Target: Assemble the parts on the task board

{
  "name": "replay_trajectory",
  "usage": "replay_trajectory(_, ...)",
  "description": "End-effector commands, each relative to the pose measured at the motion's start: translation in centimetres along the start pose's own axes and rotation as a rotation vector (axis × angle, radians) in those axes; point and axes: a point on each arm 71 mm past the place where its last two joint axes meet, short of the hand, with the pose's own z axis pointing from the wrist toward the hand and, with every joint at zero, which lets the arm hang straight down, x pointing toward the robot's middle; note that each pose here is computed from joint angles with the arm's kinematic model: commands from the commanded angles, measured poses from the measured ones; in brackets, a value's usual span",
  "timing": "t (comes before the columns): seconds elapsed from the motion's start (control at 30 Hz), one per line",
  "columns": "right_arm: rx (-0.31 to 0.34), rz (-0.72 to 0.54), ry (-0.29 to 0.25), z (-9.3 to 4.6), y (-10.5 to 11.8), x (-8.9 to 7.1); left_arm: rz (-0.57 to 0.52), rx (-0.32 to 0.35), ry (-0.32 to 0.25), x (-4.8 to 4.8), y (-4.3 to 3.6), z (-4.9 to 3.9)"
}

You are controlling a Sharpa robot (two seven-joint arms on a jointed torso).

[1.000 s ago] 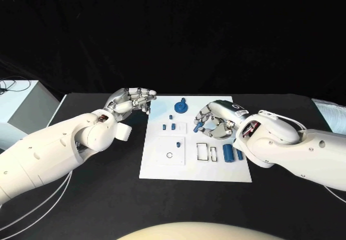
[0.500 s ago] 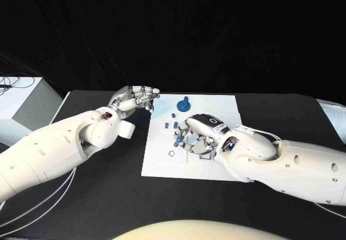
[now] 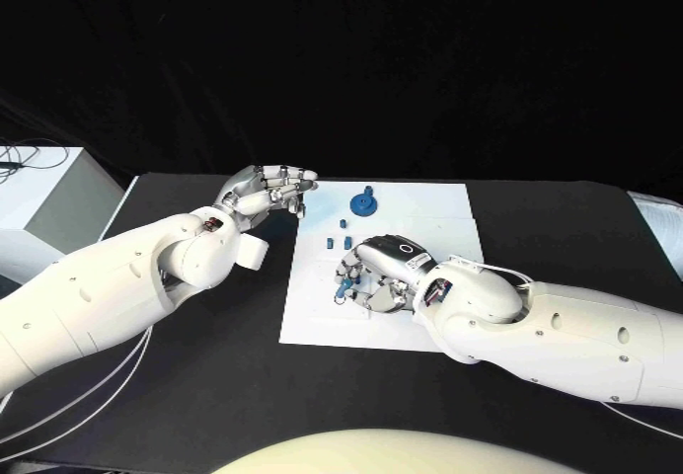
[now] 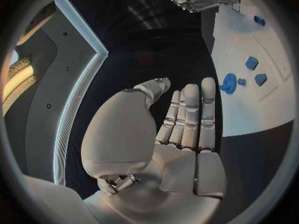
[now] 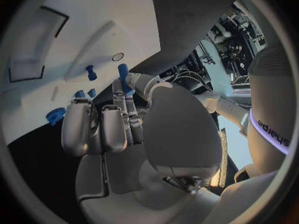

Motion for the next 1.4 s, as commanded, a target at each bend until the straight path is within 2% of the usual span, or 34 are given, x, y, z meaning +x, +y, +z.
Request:
replay_trajectory(0.03, -0.014, -0.035, 0.012, 0.1, 0.2, 0.4, -0.005, 0.008, 0.018, 0.29, -0.08, 0.06)
replay_trajectory(0.37, -0.013, -0.049, 0.019, 0.4, 0.1, 1.0, -0.005, 0.006, 0.019, 0.27, -0.08, 0.04)
replay_trajectory(1.03, 0.009, -0.082, 0.076, 0.5, -0.2, 1.7, -0.005, 0.004, 0.020, 0.25, -0.08, 0.02)
replay_trajectory(1.4, 0.021, -0.103, 0.077, 0.9, -0.2, 2.1, -0.005, 0.004, 0.021, 0.30, -0.09, 0.03)
